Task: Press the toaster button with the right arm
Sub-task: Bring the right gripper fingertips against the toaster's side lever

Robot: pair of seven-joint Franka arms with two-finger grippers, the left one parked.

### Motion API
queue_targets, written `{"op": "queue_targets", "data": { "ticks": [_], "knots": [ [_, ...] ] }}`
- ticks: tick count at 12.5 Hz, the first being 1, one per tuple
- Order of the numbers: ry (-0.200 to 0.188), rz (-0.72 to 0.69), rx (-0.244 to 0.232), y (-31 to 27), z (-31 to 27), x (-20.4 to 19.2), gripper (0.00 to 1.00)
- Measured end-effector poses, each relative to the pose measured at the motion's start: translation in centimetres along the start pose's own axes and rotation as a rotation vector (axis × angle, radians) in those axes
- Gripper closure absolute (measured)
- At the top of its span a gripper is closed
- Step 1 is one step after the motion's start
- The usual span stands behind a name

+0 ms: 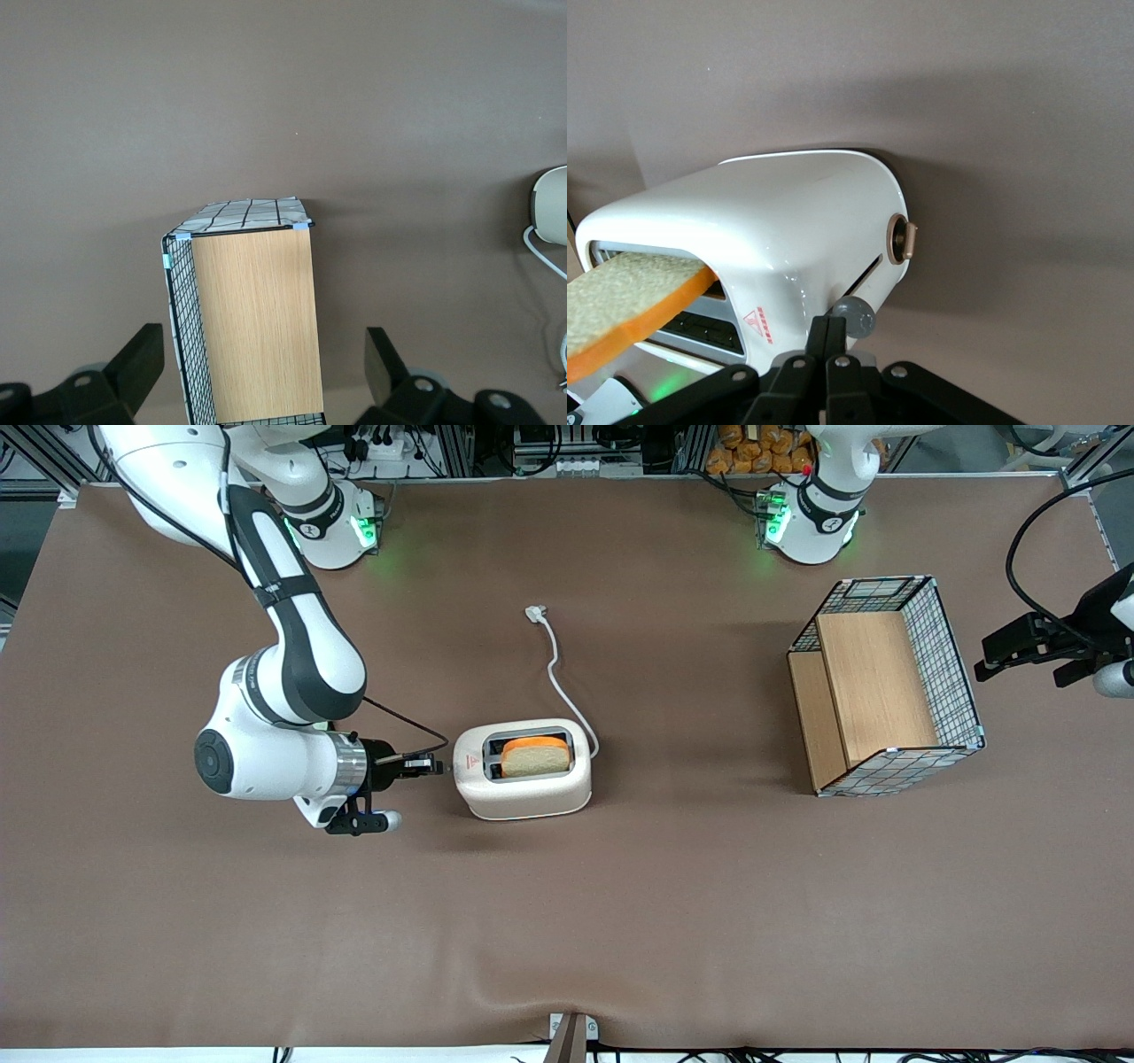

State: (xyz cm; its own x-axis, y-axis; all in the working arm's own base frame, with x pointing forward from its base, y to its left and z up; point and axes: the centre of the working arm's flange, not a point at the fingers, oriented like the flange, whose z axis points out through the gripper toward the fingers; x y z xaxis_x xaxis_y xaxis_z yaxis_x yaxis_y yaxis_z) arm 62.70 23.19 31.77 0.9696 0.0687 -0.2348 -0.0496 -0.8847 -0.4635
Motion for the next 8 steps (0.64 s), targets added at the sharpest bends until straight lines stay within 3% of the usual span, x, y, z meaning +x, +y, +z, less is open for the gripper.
{"op": "queue_targets", "data": {
  "ticks": [8],
  "knots": [
    [-0.005, -0.015, -0.008, 0.8, 2.0, 0.6, 0.99]
  ]
}}
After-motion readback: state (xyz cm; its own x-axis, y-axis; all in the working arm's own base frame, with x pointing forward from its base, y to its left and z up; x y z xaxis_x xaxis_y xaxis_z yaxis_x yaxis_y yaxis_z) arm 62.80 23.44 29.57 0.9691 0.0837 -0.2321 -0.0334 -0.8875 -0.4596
